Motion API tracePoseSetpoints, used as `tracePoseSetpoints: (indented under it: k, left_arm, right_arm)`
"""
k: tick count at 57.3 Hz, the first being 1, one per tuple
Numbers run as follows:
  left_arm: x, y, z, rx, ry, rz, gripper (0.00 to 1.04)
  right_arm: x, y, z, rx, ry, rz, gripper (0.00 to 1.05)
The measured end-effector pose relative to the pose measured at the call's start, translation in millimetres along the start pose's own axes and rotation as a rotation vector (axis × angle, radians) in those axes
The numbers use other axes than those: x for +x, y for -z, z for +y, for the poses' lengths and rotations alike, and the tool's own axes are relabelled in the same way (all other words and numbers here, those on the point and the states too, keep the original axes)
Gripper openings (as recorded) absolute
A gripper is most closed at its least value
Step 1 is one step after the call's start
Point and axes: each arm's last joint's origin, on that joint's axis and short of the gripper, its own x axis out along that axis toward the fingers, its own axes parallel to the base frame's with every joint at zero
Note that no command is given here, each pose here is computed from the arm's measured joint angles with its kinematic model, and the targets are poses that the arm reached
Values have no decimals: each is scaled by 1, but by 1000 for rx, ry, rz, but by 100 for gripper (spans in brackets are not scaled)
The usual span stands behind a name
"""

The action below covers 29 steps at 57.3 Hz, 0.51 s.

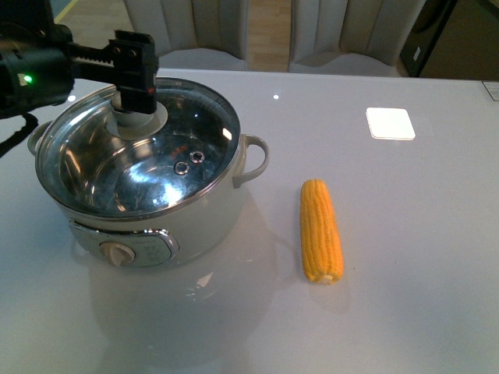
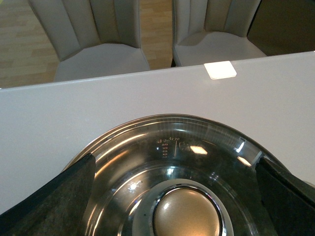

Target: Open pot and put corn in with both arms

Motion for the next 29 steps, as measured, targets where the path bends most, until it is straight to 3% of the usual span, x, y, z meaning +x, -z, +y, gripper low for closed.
tracePoseSetpoints:
  k: [29]
  left_arm:
    - [22, 37, -7, -25, -25, 63, 98]
  right_arm:
    - [0, 0, 0, 0, 0, 0, 96]
